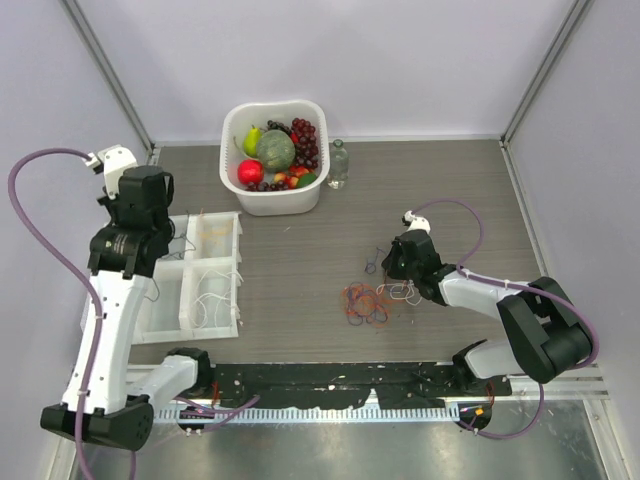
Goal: Untangle the cables
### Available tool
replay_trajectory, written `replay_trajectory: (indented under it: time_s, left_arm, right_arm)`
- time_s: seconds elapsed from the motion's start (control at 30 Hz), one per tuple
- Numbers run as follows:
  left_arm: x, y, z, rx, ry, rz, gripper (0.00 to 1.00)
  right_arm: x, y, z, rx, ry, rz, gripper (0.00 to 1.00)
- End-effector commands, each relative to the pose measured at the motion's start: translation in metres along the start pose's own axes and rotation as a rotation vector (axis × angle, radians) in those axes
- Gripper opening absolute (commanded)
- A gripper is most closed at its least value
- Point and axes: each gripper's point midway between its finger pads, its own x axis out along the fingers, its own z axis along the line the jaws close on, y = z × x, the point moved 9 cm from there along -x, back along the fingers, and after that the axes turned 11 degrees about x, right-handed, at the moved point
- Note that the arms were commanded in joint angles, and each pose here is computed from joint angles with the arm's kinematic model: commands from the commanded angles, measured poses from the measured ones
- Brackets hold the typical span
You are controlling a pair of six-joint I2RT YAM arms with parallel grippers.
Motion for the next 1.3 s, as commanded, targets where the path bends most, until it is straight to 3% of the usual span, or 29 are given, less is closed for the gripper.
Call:
replay_trajectory:
  time_s: [0.0,0.1,0.37,0.7,1.13,1.27]
  left_arm:
    - [0.006,0.01,0.007,-0.135,-0.002,0.043,0.0]
    - [0.011,0.003,0.022,-0.204,-0.012,0.05,0.0]
    - [-0.029,-0.07,0.056,-0.342,0.035,-0.107,0.0]
    - [-0.063,-0.092,0.075,-0.386,0.141,-0.193,0.0]
    - [-0.039,-0.055,0.054,-0.349,0.122,-0.11,0.0]
    - [-0.029,-0.041,0.051,-0.33,0.048,-0.07,0.0]
  right_arm:
    - [0.001,-0.008,0.006,0.008,-0.035,-0.036,0.01]
    - [0.001,-0.008,0.006,0.011,-0.036,-0.037,0.01]
    - [0.004,-0.007,0.006,0.011,-0.037,-0.024,0.01]
    - [0.005,-0.006,0.005,0.013,-0.035,-0.018,0.01]
    - [0.005,-0.006,0.004,0.008,-0.034,-0.017,0.01]
    - [0.005,-0.006,0.006,0.01,-0.04,-0.015,0.01]
